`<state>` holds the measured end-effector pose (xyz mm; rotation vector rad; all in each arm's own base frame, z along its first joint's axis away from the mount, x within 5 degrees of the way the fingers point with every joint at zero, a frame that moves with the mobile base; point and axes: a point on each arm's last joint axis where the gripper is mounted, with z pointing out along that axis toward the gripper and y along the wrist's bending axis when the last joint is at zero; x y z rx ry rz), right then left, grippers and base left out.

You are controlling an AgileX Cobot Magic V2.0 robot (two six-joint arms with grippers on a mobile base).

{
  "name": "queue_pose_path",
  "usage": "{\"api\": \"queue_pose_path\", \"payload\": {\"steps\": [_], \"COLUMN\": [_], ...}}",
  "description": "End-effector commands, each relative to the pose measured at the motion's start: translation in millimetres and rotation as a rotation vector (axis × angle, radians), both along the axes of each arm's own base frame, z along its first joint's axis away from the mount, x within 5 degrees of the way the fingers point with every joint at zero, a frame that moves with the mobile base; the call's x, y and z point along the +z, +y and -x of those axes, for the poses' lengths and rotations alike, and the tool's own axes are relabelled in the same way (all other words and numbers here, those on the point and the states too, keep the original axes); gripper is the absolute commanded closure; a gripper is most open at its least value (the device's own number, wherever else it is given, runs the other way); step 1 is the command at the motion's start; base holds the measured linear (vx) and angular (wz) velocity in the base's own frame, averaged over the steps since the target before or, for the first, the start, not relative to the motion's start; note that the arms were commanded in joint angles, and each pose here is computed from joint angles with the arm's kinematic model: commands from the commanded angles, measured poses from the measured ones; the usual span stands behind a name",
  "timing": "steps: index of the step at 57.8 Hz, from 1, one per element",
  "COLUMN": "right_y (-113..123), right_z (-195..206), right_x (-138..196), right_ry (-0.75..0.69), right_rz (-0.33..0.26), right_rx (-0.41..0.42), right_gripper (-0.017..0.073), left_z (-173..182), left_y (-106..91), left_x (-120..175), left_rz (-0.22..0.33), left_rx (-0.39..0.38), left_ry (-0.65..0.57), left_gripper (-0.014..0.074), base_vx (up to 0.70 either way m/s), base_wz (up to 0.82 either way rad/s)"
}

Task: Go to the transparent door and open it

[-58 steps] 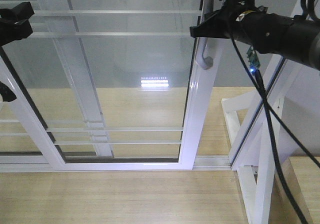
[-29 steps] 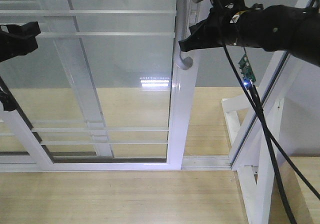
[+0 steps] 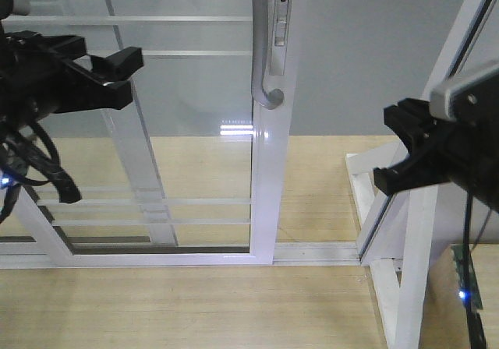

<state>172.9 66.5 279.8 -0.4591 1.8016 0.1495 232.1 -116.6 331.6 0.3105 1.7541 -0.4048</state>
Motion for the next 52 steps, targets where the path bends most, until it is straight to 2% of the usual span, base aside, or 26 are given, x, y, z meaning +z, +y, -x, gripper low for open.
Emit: {"api": "queue_pose_path", "payload": {"steps": [1, 15, 26, 38, 52], "right_y": [-10, -18, -18, -18, -18], "right_z": [15, 36, 36, 36, 36], "right_x": [10, -10, -12, -12, -12], "right_ry": [-0.125, -0.113, -0.11, -0.111, -0.11], "right_rz": [-0.064, -0.076, -0.072, -0.069, -0.068], "right_rx": [-0.041, -0.046, -0.045, -0.044, -0.044], "right_gripper": [0.0502, 0.0502, 0.0502, 0.0502, 0.0502], "left_z": [-6, -47, -84, -115, -149], "left_y": [-15.4, -73.7, -104.9, -124.9, -127.1], "left_x": [21, 0, -2, -2, -7], "left_rz": [0.118, 0.102, 0.111, 0.135, 0.166], "left_rx": [-0.009, -0.086, -0.094, -0.079, -0.025], "left_ry": [-0.151, -0.112, -0.117, -0.131, -0.132], "left_gripper": [0.0008, 0.0008, 0.0008, 0.0008, 0.0008], "base_vx": [0.0, 0.0, 0.0, 0.0, 0.0], "base_wz": [0.0, 0.0, 0.0, 0.0, 0.0]}}
